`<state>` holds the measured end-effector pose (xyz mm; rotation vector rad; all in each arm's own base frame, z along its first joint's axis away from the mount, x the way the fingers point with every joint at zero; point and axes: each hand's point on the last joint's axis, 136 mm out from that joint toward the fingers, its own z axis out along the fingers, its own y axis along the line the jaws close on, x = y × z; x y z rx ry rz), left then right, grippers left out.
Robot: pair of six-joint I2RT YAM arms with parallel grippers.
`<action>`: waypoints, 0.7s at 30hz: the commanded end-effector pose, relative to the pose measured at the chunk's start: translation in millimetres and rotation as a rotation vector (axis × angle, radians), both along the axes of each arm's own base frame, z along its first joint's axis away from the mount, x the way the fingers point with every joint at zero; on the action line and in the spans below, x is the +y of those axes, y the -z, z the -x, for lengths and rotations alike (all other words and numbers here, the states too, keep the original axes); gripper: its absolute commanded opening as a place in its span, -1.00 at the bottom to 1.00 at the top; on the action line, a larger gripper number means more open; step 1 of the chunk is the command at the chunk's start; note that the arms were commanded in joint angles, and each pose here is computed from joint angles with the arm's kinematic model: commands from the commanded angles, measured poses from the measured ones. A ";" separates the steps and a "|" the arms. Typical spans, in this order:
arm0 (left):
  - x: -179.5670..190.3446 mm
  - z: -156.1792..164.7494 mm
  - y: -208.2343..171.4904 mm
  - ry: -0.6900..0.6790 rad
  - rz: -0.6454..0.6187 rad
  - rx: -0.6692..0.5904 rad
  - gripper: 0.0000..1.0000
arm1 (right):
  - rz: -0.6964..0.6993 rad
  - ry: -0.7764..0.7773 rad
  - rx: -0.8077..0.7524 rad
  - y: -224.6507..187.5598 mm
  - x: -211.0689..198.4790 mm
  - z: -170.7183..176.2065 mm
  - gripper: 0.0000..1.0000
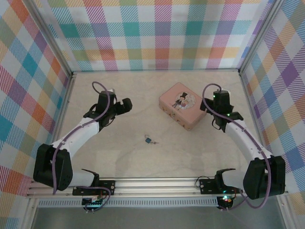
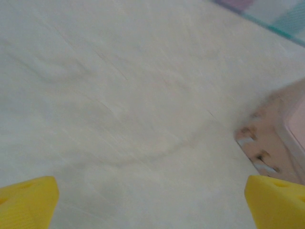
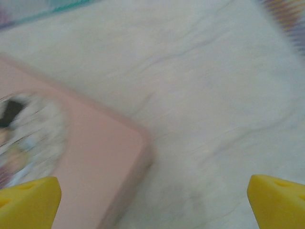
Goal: Unlock a padlock with a key
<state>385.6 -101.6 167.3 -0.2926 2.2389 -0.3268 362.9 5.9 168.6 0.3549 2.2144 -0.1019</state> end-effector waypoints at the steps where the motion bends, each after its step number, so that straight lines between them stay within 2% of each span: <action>1: 61.3 -6.2 -8.1 -0.131 -0.298 -0.080 0.99 | 0.215 0.120 -0.095 5.0 -37.9 -5.8 0.99; 4: 97.9 -7.6 11.5 -0.223 -0.395 -0.031 0.99 | 0.237 0.125 -0.085 27.8 -46.0 -11.7 0.99; 8: 115.2 -14.7 39.0 -0.242 -0.371 -0.029 0.99 | 0.251 0.121 -0.162 52.7 -48.9 -19.8 0.99; 10: 123.2 -19.6 51.3 -0.264 -0.390 -0.028 0.99 | 0.205 0.114 -0.201 56.8 -47.3 -21.3 0.99; 13: 119.8 -26.3 59.9 -0.207 -0.424 -0.100 0.99 | 0.139 -0.044 -0.316 57.2 -23.2 -27.1 0.99; 15: 113.7 -16.9 79.8 -0.154 -0.364 -0.147 1.00 | 0.103 -0.177 -0.317 62.5 -3.9 -26.7 1.00; 17: 93.8 -4.2 83.0 -0.042 -0.304 -0.341 1.00 | 0.085 -0.294 -0.385 68.1 11.7 -29.1 0.99; 18: 99.2 -4.7 79.9 -0.073 -0.300 -0.360 0.99 | 0.086 -0.283 -0.367 71.9 9.5 -29.8 0.99; 19: 107.6 -7.0 83.7 -0.115 -0.311 -0.283 1.00 | 0.064 -0.251 -0.296 76.5 4.2 -31.2 0.99; 21: 105.6 -10.1 85.1 -0.122 -0.349 -0.277 1.00 | 0.078 -0.201 -0.329 72.7 -5.0 -33.2 1.00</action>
